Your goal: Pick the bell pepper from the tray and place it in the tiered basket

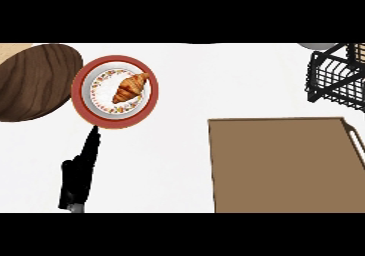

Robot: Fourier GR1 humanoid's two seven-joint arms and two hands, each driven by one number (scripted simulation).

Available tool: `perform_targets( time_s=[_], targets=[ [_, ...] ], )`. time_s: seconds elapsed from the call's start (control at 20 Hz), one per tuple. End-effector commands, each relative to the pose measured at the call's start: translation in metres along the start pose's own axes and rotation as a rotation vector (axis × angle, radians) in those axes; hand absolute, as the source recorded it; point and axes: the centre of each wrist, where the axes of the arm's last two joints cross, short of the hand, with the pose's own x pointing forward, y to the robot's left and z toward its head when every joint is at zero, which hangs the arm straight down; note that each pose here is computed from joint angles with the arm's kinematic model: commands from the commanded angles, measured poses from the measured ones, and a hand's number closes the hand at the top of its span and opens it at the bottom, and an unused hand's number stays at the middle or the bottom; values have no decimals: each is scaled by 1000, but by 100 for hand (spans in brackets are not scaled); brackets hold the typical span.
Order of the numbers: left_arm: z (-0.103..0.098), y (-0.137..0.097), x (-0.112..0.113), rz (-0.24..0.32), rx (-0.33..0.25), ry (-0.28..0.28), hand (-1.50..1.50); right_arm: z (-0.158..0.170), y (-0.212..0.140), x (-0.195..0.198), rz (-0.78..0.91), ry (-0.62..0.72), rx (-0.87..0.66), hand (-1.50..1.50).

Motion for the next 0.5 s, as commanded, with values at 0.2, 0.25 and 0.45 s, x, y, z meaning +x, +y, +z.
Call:
perform_targets(
  time_s=[0.2, 0.25, 0.45],
  targets=[
    [2, -5, -4, -14, -6, 21, 0, -41, 17, 39, 0, 47, -5, 150],
    [-9, -26, 12, -6, -40, 11, 0, -49, 40, 30, -10, 71, -16, 150],
    [-7, -6, -8, -5, -1, 24, 0, -64, 29, 56, -14, 48, 14, 150]
  ],
)
